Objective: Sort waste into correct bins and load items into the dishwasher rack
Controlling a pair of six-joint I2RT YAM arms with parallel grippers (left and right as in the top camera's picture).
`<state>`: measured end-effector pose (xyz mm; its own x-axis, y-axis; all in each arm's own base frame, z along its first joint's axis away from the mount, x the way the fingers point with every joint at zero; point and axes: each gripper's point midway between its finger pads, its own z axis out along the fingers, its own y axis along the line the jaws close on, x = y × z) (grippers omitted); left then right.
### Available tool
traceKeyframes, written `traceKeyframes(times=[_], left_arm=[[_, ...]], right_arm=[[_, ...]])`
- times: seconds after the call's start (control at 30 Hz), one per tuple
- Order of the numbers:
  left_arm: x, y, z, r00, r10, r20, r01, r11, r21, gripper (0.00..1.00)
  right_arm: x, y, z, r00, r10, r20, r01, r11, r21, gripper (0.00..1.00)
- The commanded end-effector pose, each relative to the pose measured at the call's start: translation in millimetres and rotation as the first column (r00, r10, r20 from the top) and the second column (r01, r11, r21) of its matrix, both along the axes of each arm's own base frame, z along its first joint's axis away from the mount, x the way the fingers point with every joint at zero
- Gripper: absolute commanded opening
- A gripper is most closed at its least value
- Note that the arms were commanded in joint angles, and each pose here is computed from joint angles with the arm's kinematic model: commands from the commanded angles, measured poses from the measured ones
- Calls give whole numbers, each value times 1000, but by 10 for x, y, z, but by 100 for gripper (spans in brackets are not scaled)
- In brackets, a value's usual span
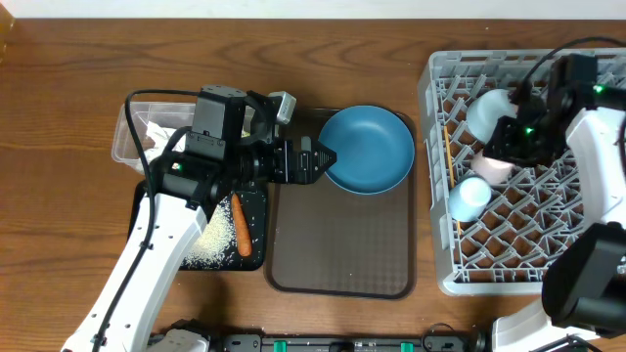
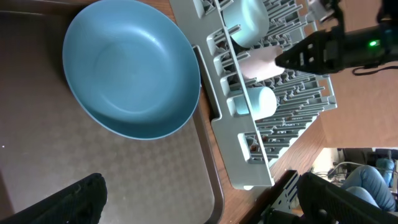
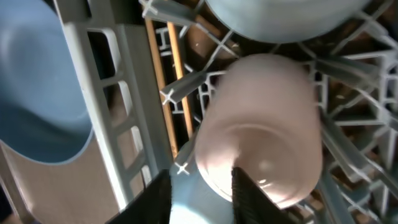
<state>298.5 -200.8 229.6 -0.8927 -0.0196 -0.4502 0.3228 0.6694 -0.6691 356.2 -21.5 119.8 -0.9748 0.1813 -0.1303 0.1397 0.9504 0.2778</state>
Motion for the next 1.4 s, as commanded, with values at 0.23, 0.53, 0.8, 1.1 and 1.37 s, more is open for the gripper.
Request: traceKeyframes(times=[0.23,0.53,0.8,1.1,1.37], left_arm=[[2,6,-36,1000,1,-6,-1,1000,7,100],[2,6,-36,1000,1,-6,-1,1000,7,100],[2,6,-36,1000,1,-6,-1,1000,7,100],[2,6,-36,1000,1,-6,-1,1000,7,100],[2,6,-36,1000,1,-6,-1,1000,7,100]], right_arm=[[-166,120,-380,999,26,-41,-25,1000,18,23],[-12,92,91,999,28,31,-28,1000,3,24],[13,84,316,997,32,73,-32,999,-8,14],[-22,-127,230,999,14,44,-8,991,-130,5],[-29,-161,-18,999,-25,37,30,989,-142,5]])
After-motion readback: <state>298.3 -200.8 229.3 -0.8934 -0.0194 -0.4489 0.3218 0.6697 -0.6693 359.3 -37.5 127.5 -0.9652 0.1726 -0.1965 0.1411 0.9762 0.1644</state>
